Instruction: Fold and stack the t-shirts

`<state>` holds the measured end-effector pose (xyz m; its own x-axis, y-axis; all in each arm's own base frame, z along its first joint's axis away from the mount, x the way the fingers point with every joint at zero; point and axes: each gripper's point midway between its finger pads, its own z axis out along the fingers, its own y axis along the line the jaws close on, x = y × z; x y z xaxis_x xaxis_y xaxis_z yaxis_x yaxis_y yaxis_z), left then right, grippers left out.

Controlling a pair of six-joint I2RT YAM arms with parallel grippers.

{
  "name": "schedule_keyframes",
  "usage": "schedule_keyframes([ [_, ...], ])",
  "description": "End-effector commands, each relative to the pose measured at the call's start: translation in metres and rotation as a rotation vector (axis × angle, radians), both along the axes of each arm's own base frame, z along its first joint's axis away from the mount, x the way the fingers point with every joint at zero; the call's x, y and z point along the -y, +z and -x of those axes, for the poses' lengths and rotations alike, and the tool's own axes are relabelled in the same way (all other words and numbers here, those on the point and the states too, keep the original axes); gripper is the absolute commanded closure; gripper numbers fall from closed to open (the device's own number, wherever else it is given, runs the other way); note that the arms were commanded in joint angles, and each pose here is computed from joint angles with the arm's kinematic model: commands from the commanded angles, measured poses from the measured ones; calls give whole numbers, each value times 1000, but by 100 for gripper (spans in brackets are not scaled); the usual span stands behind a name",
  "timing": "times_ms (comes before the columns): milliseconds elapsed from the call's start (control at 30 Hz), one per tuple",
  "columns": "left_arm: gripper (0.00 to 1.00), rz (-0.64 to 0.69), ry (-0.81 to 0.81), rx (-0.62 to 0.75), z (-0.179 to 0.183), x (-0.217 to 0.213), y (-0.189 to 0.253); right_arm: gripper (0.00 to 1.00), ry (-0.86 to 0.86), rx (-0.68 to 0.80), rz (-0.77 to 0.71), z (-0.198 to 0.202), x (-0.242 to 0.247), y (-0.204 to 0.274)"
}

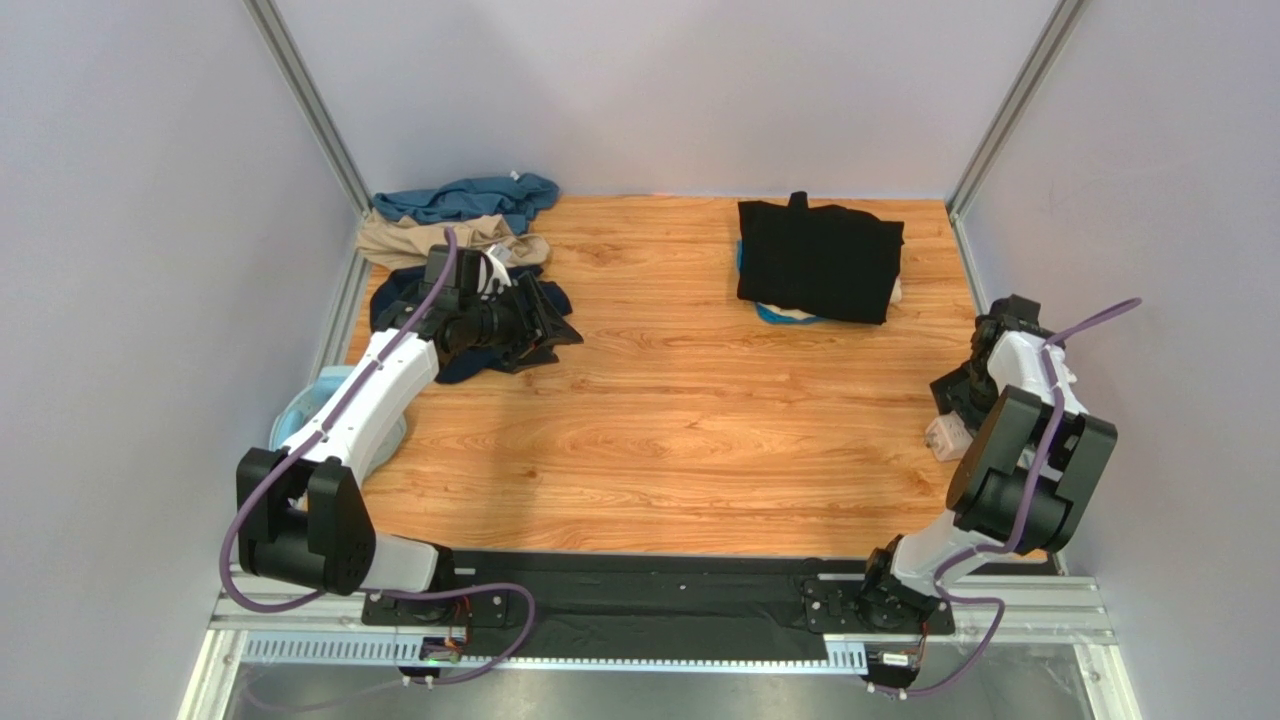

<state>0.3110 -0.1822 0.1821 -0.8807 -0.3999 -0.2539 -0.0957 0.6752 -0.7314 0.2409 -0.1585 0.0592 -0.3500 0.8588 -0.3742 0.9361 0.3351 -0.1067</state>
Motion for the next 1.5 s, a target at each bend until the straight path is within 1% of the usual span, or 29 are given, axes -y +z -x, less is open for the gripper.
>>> schedule_keyframes([
  [0,35,27,-10,22,8,3,11,0,-8,59,18,-21,11,3],
  [133,35,21,-8,32,9,2,14,0,-7,49,-5,-21,8,-13],
  [200,35,21,-11,32,9,3,14,2,-4,41,-16,-22,6,-18],
  [233,35,19,-14,32,10,4,14,10,0,41,-22,-22,5,-19],
  [267,35,20,-15,32,10,4,14,14,1,41,-25,-22,5,-20],
  [300,35,21,-17,33,11,4,15,21,5,47,-23,-24,5,-20],
  [333,35,21,-20,35,11,5,15,36,13,58,-25,-25,4,-19],
  [367,35,21,-22,34,11,5,15,42,20,59,-28,-23,2,-21],
  [400,35,20,-20,39,11,5,16,52,30,76,-26,-26,3,-21],
  [433,35,20,-20,37,12,5,15,77,37,96,-33,-29,1,-19],
  [467,35,20,-20,36,12,5,15,89,42,95,-39,-26,-1,-21],
  [500,35,21,-20,38,12,5,15,96,43,108,-41,-29,-2,-21],
  [533,35,21,-19,35,13,5,14,100,53,121,-58,-31,-5,-22],
  [633,35,21,-20,38,13,5,13,100,77,170,-112,-39,-17,-25],
  [700,35,20,-20,45,12,5,14,100,123,205,-131,-50,-29,-25],
  [767,35,20,-23,47,10,6,14,100,231,240,-146,-69,-52,-24],
  [800,35,21,-26,53,10,6,15,100,259,244,-139,-76,-58,-22],
  [833,36,20,-25,56,9,6,16,100,285,245,-141,-83,-66,-21],
  [867,36,21,-25,59,9,6,17,100,333,217,-161,-88,-85,-29],
  [900,36,19,-26,64,8,6,17,100,357,227,-159,-100,-92,-24],
  [1000,36,16,-24,71,9,5,17,100,438,167,-196,-112,-127,-37],
  [1033,36,14,-22,70,9,4,17,100,459,172,-189,-121,-133,-33],
  [1067,36,13,-21,77,10,4,19,100,485,156,-192,-123,-144,-34],
  [1100,36,9,-21,86,10,3,20,100,490,138,-192,-124,-147,-39],
  [1233,36,-22,-2,108,11,-3,23,100,510,151,-197,-134,-153,-36],
  [1467,36,-24,-8,107,9,-2,22,100,533,76,-214,-121,-155,-46],
])
